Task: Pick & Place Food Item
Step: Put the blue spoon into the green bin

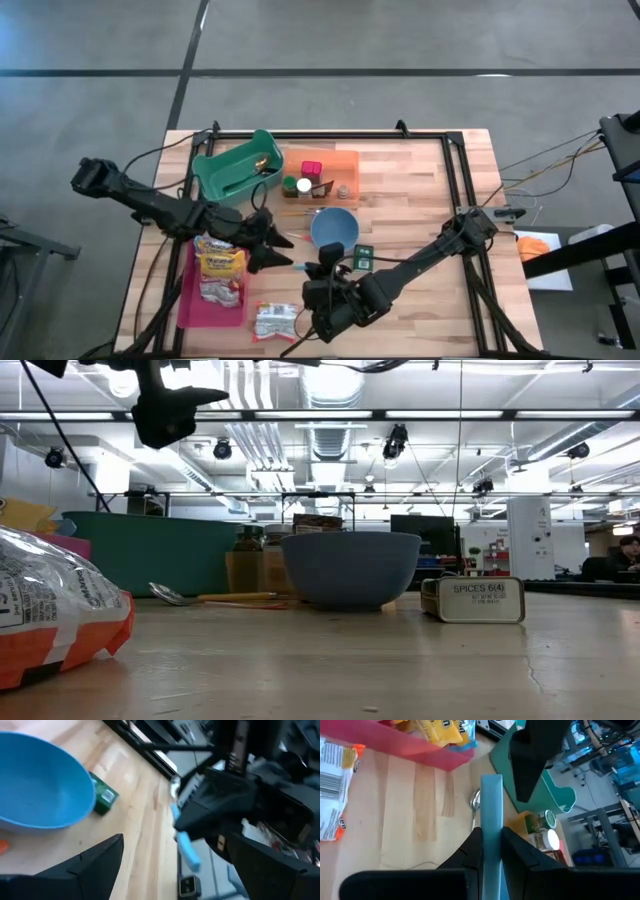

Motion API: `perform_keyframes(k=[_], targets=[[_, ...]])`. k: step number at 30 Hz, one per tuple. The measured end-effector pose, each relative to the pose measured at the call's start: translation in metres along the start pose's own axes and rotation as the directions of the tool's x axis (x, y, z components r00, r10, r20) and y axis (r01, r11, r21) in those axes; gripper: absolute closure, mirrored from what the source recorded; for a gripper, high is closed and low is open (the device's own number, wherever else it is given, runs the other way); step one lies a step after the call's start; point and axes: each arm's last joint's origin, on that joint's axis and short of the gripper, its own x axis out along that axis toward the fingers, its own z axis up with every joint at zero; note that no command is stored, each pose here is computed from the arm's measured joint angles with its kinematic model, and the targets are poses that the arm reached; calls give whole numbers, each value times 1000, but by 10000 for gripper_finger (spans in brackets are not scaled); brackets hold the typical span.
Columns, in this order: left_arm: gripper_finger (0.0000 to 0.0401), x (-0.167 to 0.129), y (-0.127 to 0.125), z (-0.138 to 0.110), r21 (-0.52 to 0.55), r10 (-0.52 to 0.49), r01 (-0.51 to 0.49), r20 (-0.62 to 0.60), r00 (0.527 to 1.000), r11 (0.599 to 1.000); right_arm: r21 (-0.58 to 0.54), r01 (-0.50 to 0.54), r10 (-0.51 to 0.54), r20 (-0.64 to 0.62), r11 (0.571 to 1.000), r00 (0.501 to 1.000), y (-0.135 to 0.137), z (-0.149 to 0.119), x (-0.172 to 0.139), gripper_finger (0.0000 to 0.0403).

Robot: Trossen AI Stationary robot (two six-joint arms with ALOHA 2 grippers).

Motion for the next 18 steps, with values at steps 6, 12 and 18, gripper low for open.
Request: perform_keyframes(k=[6,12,18], targets=[[41,1,-7,-4,-4,21,-21,73,997,1000,-2,33,-33,2,999,999,-4,2,3,368],[54,14,-7,-10,0,22,-22,93,995,1000,0,85,-85,2,996,996,-10,2,7,368],[103,26,-5,-12,-2,13,-13,117,993,1000,2,89,-89,6,996,996,-12,4,8,368]])
